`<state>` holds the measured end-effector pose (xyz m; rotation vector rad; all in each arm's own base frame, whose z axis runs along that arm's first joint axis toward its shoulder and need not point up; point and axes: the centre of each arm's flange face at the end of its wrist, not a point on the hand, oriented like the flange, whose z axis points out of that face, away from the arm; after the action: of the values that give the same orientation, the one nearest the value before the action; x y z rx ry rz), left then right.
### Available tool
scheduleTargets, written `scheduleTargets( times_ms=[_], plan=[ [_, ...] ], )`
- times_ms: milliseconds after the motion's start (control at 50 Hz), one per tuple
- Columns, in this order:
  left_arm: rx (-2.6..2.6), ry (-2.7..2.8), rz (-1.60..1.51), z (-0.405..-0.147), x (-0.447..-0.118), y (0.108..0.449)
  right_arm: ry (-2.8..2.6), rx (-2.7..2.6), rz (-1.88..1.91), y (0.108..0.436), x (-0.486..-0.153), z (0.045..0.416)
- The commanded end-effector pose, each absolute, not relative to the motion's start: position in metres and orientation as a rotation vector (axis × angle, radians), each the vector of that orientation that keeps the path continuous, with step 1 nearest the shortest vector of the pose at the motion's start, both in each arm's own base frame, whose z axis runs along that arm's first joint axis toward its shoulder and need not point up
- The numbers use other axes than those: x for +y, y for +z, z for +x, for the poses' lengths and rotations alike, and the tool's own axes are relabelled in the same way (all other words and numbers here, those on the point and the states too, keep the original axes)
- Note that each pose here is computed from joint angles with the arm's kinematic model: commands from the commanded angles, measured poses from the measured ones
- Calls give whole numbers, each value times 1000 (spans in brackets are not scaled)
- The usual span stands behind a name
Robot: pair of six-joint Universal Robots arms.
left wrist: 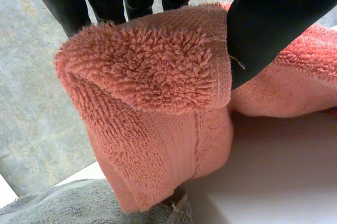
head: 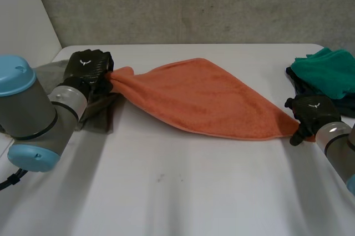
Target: Fold the laundry.
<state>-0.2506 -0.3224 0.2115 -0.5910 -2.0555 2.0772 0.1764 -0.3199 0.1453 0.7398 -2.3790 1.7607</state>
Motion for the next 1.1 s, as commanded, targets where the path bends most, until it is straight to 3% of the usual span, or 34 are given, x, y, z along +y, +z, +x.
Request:
scheduleTargets(
  times_ms=[20, 240, 360, 440, 460, 540, 560, 660, 740, 820, 900, 1000, 1100],
  plan=[
    [-2053, 2080, -590, -250, -323, 212, 1744, -2259, 855, 134, -333, 177],
    [-2054, 2080, -587, -250, -324, 213, 1702, -2194, 935, 106, -356, 179],
    [-2070, 2066, -594, -248, -316, 227, 1793, -2154, 857, 128, -367, 177],
    [-2022, 2123, -579, -242, -309, 265, 1955, -2017, 730, 197, -370, 164],
    [-2009, 2139, -574, -241, -306, 275, 2024, -1947, 694, 230, -365, 160],
    [-1982, 2198, -560, -229, -293, 317, 2088, -1855, 683, 287, -345, 157],
    [-1991, 2205, -549, -223, -289, 330, 2101, -1827, 699, 319, -332, 157],
    [-2041, 2243, -541, -202, -274, 367, 2059, -1799, 756, 387, -301, 144],
    [-2106, 2279, -687, -191, -266, 376, 1991, -1797, 802, 409, -286, 136],
    [-2119, 2290, -801, -194, -267, 371, 1939, -1826, 854, 401, -289, 137],
    [-2192, 2188, -854, -200, -282, 344, 1876, -1905, 943, 374, -301, 152],
    [-2230, 2072, -928, -223, -317, 291, 1757, -2000, 1006, 332, -322, 170],
    [-2101, 2243, -950, -238, -362, 273, 1769, -1913, 883, 311, -364, 169]
  ],
)
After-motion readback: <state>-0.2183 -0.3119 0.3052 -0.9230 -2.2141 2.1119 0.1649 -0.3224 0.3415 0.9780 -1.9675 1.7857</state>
